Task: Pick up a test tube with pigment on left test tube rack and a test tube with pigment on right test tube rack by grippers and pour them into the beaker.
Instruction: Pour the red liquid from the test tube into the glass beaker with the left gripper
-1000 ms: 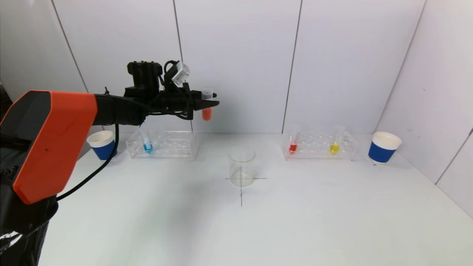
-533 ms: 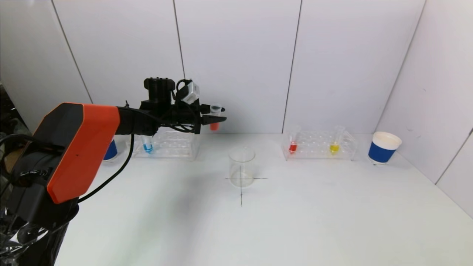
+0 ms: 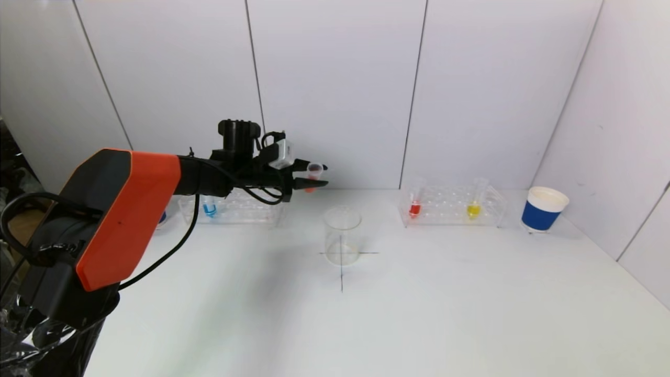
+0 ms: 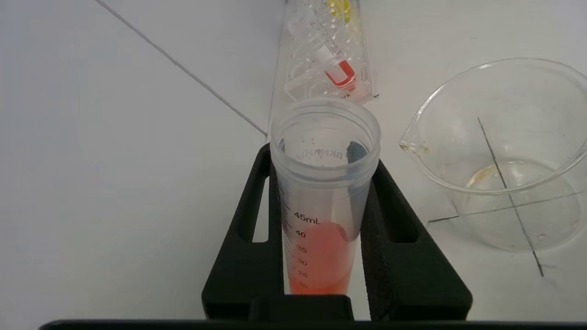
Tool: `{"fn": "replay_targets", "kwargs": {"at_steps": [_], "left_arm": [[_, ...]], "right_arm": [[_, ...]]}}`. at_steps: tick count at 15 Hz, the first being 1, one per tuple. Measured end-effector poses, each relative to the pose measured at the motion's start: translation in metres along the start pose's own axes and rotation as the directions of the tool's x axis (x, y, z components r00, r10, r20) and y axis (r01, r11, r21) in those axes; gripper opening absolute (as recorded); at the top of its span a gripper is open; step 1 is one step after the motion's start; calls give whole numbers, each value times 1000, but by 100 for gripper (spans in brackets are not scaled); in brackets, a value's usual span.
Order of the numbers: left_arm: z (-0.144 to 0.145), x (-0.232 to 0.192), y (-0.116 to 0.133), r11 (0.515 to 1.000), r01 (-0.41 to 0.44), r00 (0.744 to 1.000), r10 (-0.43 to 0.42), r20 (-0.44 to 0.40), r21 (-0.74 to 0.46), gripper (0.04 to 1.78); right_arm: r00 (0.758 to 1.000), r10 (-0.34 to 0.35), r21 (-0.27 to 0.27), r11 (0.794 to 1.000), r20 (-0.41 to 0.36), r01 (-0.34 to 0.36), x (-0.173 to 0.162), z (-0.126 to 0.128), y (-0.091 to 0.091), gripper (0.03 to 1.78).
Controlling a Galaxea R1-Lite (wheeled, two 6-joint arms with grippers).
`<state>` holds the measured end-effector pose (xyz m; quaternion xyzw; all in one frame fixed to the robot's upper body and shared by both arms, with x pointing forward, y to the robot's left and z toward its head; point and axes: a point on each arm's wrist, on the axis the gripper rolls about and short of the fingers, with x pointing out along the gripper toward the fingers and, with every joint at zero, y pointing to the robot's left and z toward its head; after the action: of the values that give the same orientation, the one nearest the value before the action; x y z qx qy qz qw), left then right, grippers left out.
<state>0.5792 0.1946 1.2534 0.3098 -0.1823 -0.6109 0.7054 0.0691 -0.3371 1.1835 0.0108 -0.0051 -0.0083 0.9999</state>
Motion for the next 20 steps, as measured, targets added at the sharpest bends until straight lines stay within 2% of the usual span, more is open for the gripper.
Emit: {"fn": "replay_targets", "kwargs": {"at_steps": [6,11,20], "left_arm": [[13,27,-9,982,10,1000,-14,19,189,48],[-4,36,-21,925,13,998,10,-59,381,48],[-17,39,-26,864,30,993,31,-112,503,48]], "right_arm": [[1000,0,0,1000,1,0,0,0,0,177],[1000,0,0,1000,0,0,0,0,0,177],[1000,0,0,1000,0,0,0,0,0,177]]}}
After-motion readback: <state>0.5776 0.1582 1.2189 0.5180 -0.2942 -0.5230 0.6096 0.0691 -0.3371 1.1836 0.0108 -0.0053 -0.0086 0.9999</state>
